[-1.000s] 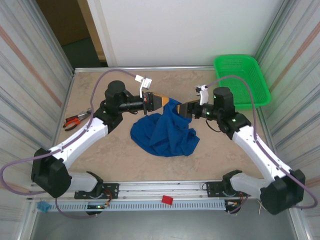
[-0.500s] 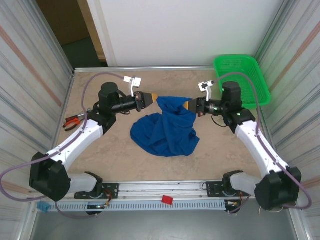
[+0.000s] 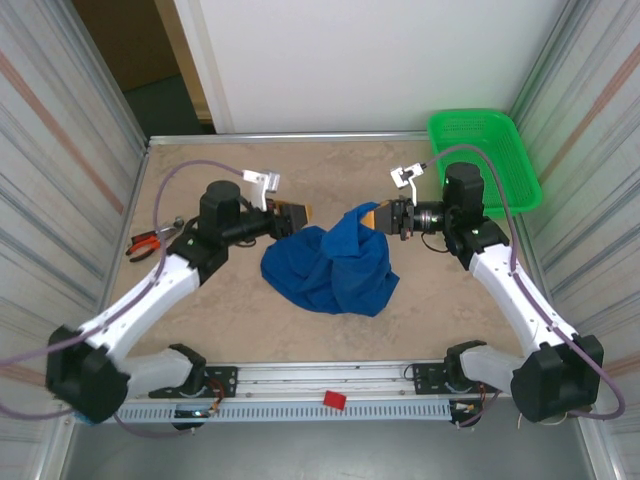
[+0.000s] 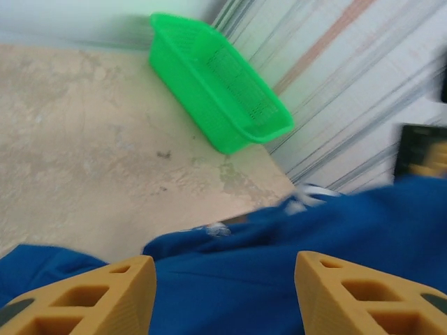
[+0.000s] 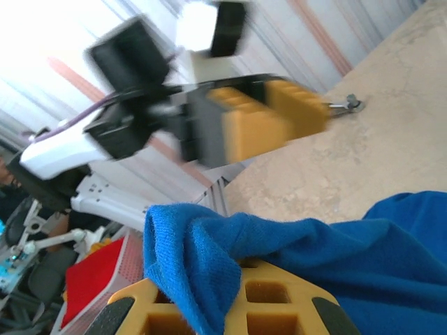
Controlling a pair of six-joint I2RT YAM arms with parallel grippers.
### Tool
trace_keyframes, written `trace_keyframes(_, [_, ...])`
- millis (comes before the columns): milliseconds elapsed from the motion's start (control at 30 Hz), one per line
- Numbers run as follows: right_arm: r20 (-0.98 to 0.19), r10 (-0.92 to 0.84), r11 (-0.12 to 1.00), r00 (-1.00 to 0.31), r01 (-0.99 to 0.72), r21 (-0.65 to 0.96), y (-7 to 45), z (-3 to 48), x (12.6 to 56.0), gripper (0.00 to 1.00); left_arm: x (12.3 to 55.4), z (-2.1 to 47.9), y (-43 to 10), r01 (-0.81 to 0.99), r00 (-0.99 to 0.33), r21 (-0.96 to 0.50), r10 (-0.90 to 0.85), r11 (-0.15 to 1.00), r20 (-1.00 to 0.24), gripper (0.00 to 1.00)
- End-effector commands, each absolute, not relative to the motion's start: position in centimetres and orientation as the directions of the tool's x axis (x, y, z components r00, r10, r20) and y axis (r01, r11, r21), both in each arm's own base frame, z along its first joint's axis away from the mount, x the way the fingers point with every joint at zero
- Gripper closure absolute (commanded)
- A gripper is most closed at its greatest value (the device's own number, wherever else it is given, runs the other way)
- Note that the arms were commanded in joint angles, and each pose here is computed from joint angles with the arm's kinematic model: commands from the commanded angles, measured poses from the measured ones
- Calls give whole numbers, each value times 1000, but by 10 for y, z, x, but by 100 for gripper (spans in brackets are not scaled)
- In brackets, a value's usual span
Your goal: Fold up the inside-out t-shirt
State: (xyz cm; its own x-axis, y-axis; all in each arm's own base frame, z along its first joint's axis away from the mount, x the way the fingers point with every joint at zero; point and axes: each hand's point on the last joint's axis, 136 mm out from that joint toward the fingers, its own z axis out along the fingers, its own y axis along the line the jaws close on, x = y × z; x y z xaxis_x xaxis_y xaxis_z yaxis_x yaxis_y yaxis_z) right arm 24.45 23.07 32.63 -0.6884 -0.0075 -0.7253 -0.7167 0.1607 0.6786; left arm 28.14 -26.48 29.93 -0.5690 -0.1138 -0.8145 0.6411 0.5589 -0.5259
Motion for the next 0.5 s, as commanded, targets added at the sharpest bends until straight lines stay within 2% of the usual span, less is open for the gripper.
trace_keyframes(0, [-697,32,251,-717,-669,700,225,315,261,100,252,315,-257,650,-464,-389,-63,653,-883,41])
trace_keyframes(100, [-669,67,336,-740,-615,714,221,300,276,100,233,316,-274,592,-559,-564,-211,575,-802,38])
trace_keyframes(233, [-632,131,431,-764,-531,730,215,284,297,100,229,324,-296,428,-681,-816,-455,388,-574,36])
trace_keyframes(333, [-620,157,464,-769,-497,734,214,278,305,100,224,325,-317,342,-730,-889,-509,305,-456,34])
trace_keyframes(467, [-618,162,483,-769,-485,729,219,276,310,100,224,317,-344,226,-788,-941,-520,252,-328,32])
